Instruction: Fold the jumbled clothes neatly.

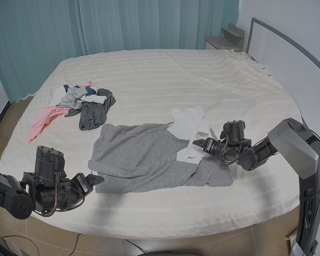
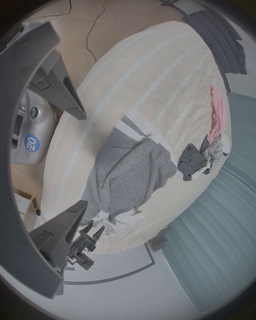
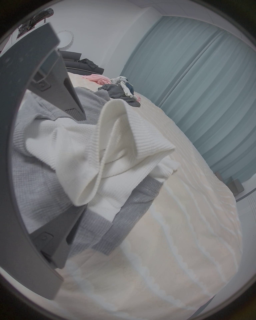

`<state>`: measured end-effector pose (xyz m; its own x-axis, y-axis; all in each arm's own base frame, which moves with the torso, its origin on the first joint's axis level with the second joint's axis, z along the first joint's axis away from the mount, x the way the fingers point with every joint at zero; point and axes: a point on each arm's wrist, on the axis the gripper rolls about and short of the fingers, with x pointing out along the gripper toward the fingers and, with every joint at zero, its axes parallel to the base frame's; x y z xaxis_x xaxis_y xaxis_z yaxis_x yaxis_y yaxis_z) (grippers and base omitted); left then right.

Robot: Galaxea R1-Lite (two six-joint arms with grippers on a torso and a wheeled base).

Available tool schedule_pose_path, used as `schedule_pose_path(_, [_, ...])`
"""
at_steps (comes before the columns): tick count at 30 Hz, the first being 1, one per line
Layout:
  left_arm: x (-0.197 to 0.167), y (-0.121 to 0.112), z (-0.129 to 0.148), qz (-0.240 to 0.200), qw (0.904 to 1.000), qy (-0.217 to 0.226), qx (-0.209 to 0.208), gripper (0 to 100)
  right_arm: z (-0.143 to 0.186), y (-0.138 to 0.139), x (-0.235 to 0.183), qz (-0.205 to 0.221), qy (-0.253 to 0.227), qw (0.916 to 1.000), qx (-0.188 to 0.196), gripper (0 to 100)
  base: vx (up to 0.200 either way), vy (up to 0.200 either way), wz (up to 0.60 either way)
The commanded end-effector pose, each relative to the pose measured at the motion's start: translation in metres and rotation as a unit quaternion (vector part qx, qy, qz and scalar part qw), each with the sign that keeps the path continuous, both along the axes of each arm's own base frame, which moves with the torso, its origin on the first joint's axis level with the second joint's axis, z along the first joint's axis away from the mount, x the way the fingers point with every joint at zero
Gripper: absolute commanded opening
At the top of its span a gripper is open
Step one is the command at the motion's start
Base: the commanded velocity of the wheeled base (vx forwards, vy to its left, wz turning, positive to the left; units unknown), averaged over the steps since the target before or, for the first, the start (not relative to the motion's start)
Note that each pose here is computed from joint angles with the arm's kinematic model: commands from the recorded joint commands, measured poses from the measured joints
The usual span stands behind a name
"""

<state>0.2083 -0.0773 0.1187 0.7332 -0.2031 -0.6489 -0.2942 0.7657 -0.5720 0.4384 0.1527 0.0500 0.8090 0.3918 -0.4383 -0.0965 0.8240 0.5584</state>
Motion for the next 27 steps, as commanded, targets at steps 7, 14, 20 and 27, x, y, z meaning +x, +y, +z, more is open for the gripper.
schedule_pose_path(7, [0.000, 0.000, -0.001, 0.001, 1.0000, 0.001, 0.000, 100, 0.043, 0.043, 0.003, 0.021, -0.002, 0.9979, 0.061, 100, 0.000, 0.000, 0.00])
schedule_pose_path(14, [0.000, 0.000, -0.001, 0.001, 1.0000, 0.001, 0.000, 100, 0.060, 0.057, 0.003, 0.038, 0.021, 0.9958, 0.081, 100, 0.000, 0.000, 0.00])
schedule_pose_path(20, [0.000, 0.000, -0.001, 0.001, 1.0000, 0.001, 0.000, 100, 0.070, 0.072, 0.006, 0.050, 0.014, 0.9936, 0.100, 100, 0.000, 0.000, 0.00])
schedule_pose_path(27, [0.003, -0.001, -0.001, 0.000, 1.0000, 0.002, 0.002, 100, 0.082, 0.041, 0.009, -0.001, 0.014, 0.9948, 0.101, 100, 0.000, 0.000, 0.00])
